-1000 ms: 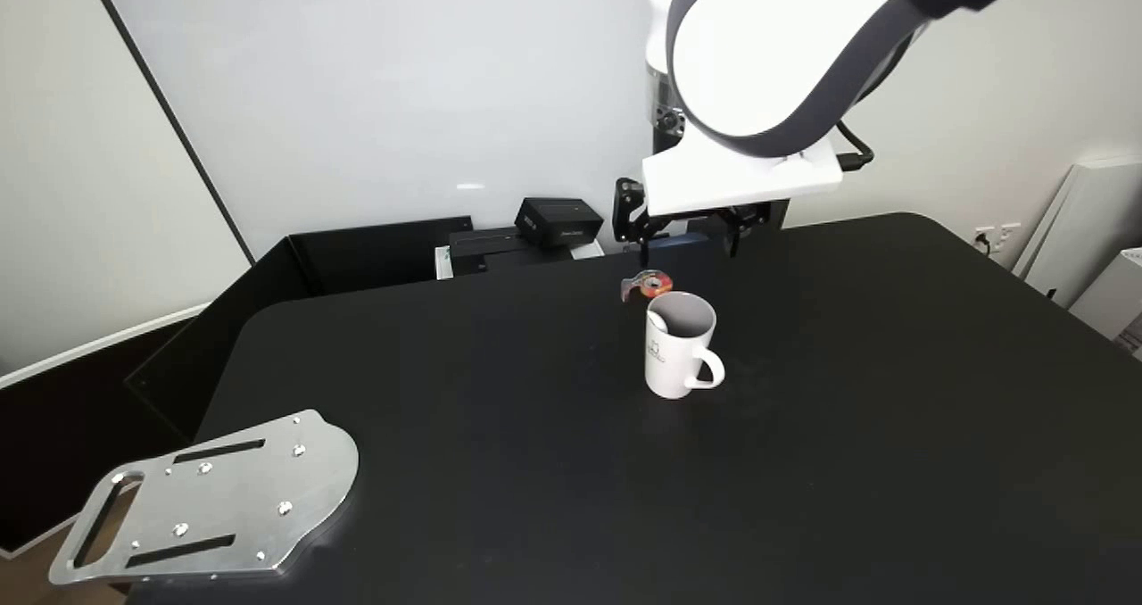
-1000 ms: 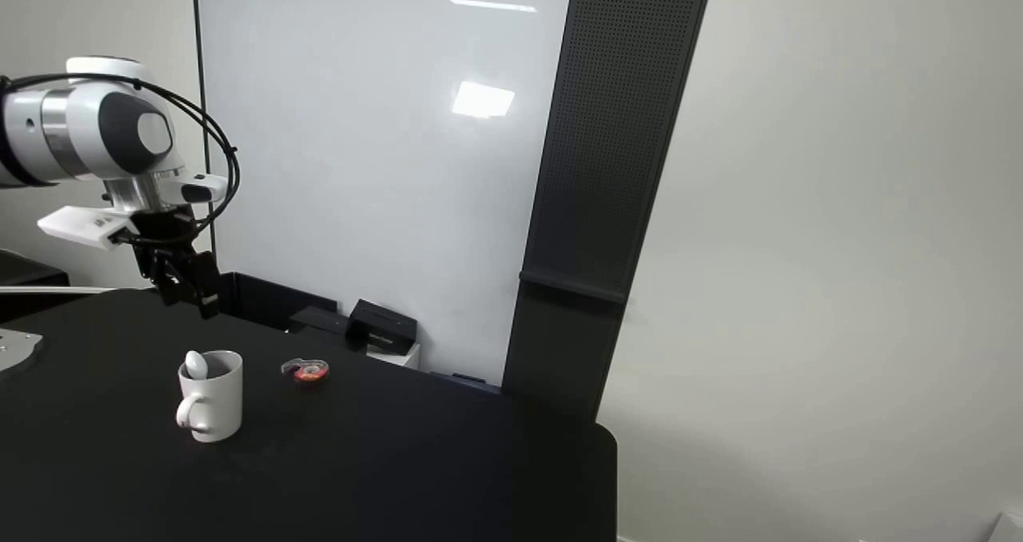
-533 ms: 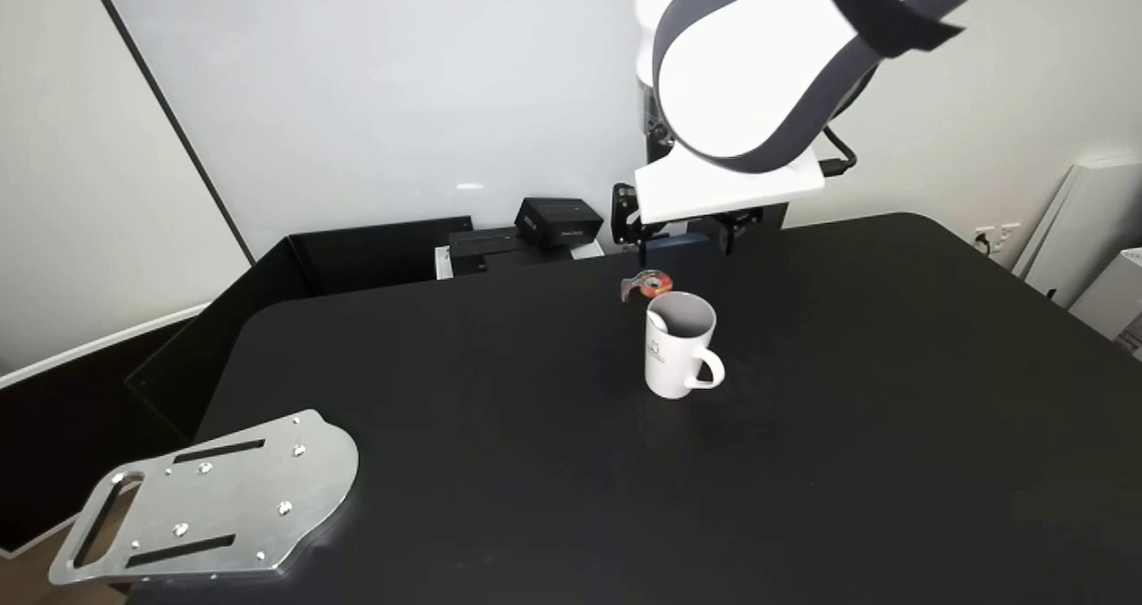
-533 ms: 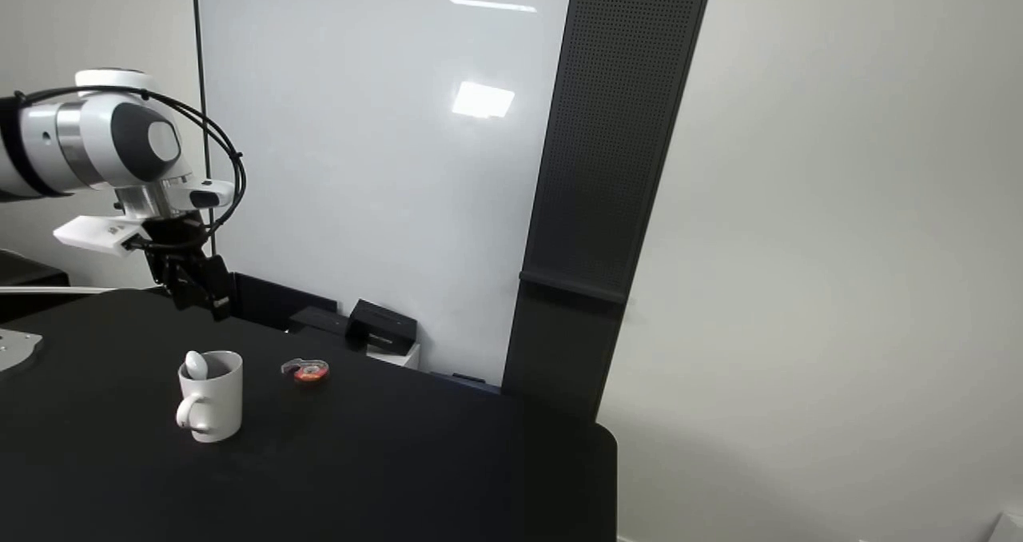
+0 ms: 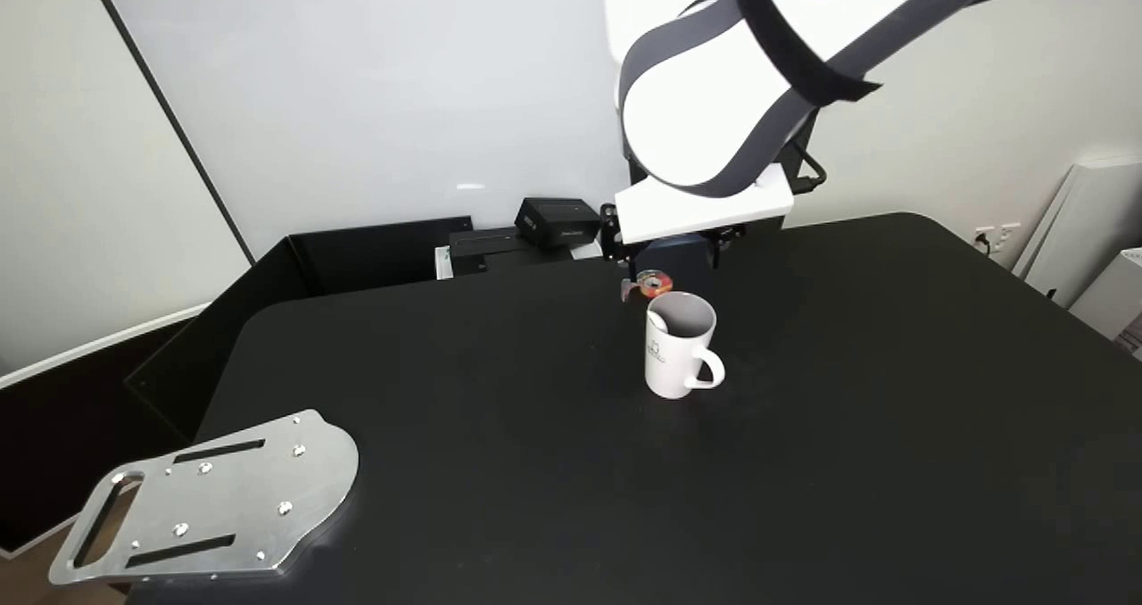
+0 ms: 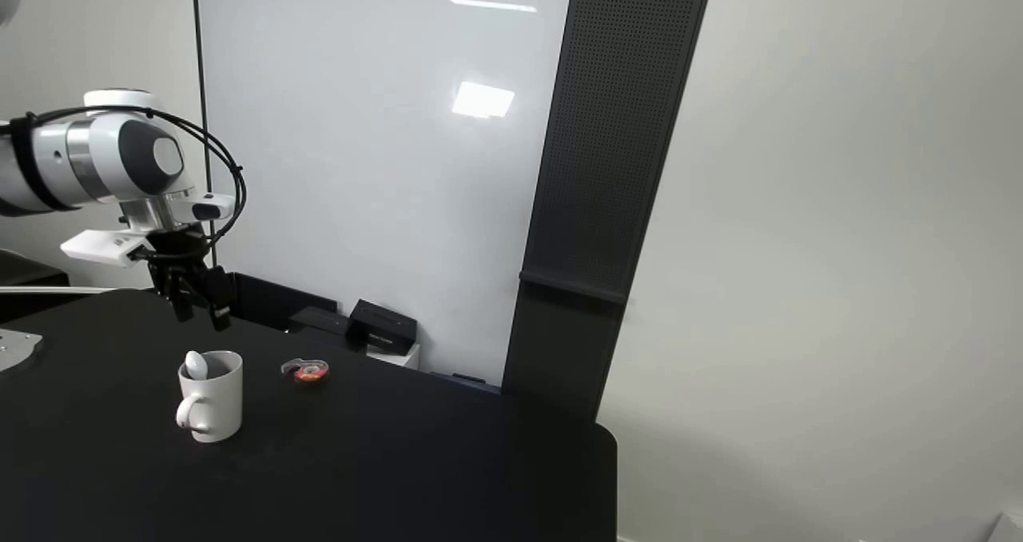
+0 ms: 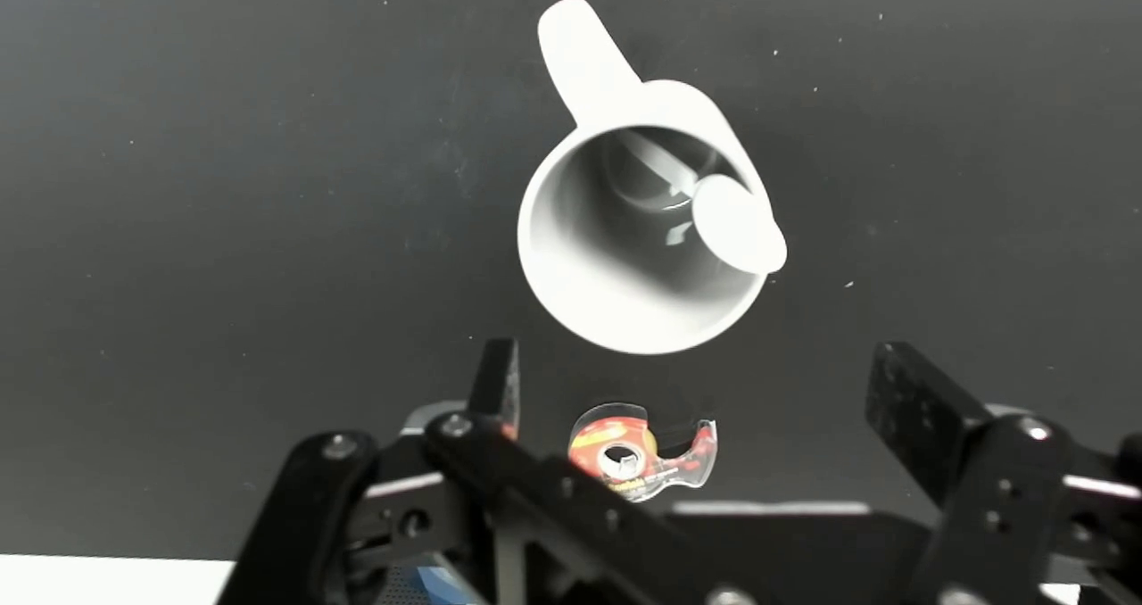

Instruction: Remove the spoon from the cup and put it on the table

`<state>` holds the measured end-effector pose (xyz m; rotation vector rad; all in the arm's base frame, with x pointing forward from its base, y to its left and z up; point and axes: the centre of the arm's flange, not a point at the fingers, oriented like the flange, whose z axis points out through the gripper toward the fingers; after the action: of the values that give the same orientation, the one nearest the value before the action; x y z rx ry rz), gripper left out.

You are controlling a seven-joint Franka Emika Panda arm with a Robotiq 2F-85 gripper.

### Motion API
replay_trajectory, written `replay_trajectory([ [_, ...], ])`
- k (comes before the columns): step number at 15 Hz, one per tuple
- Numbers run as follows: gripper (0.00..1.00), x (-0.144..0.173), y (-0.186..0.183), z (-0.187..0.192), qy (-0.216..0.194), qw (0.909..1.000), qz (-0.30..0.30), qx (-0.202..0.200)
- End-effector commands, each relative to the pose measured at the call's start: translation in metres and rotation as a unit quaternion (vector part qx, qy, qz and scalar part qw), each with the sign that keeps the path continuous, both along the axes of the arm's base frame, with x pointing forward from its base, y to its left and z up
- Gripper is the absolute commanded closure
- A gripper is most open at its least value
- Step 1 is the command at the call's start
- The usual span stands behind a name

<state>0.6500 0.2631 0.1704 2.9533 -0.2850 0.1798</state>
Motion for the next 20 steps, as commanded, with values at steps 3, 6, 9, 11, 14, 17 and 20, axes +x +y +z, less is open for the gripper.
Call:
replay_trajectory([
  [3,0.00,0.015,0.008,-0.010,0.004,0.9998,-0.015,-0.016],
  [6,0.00,0.016,0.008,-0.016,0.010,0.9997,-0.016,-0.018],
  [9,0.00,0.015,0.008,-0.021,0.017,0.9995,-0.016,-0.021],
  [11,0.00,0.013,0.008,-0.023,0.020,0.9995,-0.015,-0.021],
  [14,0.00,0.011,0.010,-0.026,0.026,0.9993,-0.014,-0.022],
  [17,0.00,0.009,0.014,-0.030,0.031,0.9992,-0.010,-0.024],
  [20,0.00,0.005,0.016,-0.033,0.035,0.9990,-0.008,-0.027],
])
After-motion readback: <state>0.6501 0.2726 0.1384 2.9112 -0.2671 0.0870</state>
